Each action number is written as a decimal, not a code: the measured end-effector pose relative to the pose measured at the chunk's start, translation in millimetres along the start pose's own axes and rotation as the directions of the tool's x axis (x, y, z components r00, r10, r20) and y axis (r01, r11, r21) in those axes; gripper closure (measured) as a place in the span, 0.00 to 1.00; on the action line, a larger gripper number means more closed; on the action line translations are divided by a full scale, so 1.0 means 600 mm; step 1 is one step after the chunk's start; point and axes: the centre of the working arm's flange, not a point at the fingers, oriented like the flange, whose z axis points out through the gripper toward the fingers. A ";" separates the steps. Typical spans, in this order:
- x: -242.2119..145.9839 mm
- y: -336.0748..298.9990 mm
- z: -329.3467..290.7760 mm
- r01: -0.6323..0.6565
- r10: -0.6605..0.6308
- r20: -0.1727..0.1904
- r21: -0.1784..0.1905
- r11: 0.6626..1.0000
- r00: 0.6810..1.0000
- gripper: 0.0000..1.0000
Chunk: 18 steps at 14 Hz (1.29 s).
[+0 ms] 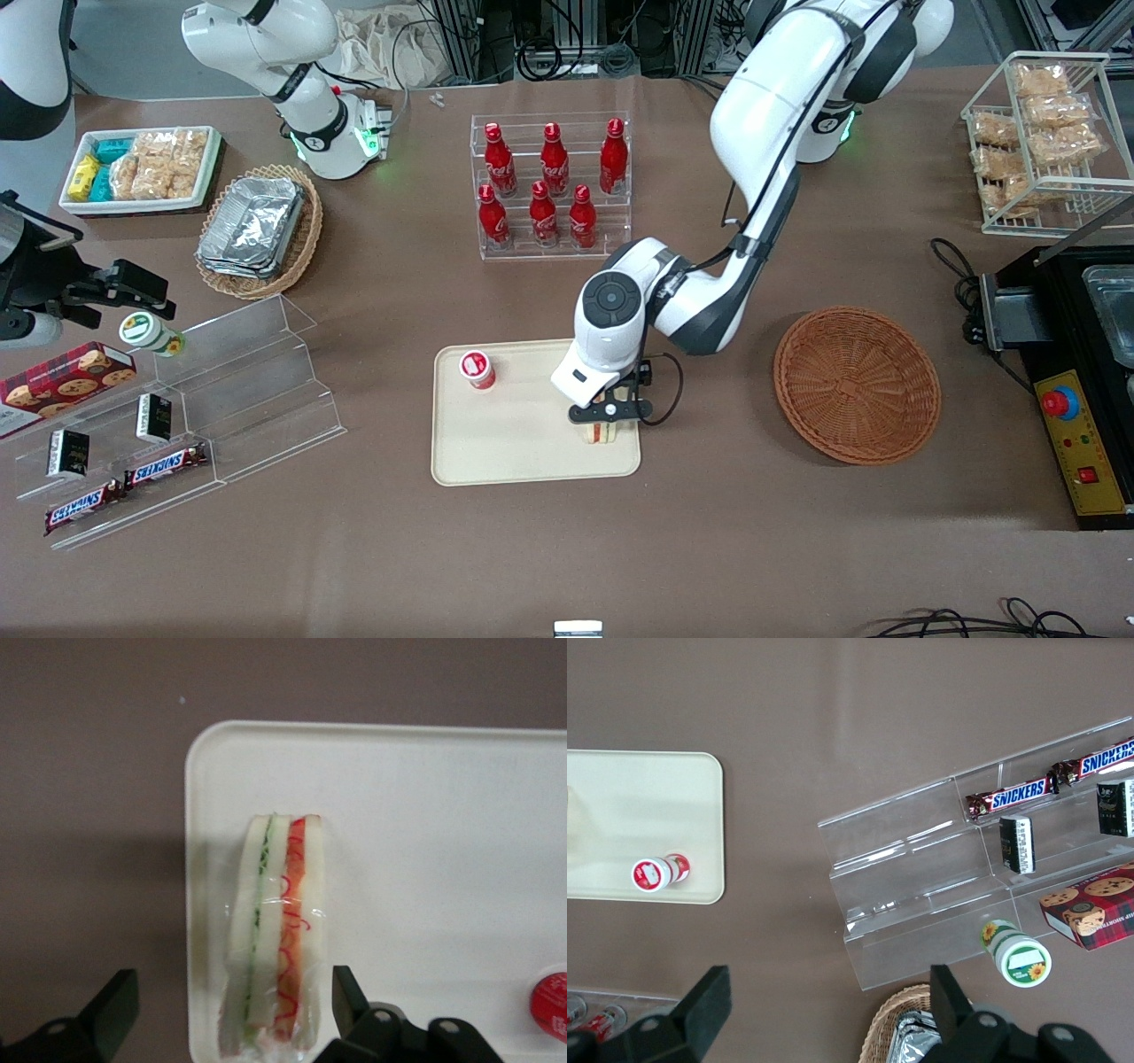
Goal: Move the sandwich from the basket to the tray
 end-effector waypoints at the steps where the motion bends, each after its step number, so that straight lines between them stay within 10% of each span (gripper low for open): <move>1: 0.016 -0.024 -0.047 0.023 -0.023 0.002 0.012 1.000 1.000 0.00; 9: 0.093 -0.414 -0.342 0.184 -0.185 0.010 0.053 0.981 0.983 0.00; 18: 0.056 -0.713 -0.467 0.053 -0.057 0.108 0.037 0.998 0.992 0.00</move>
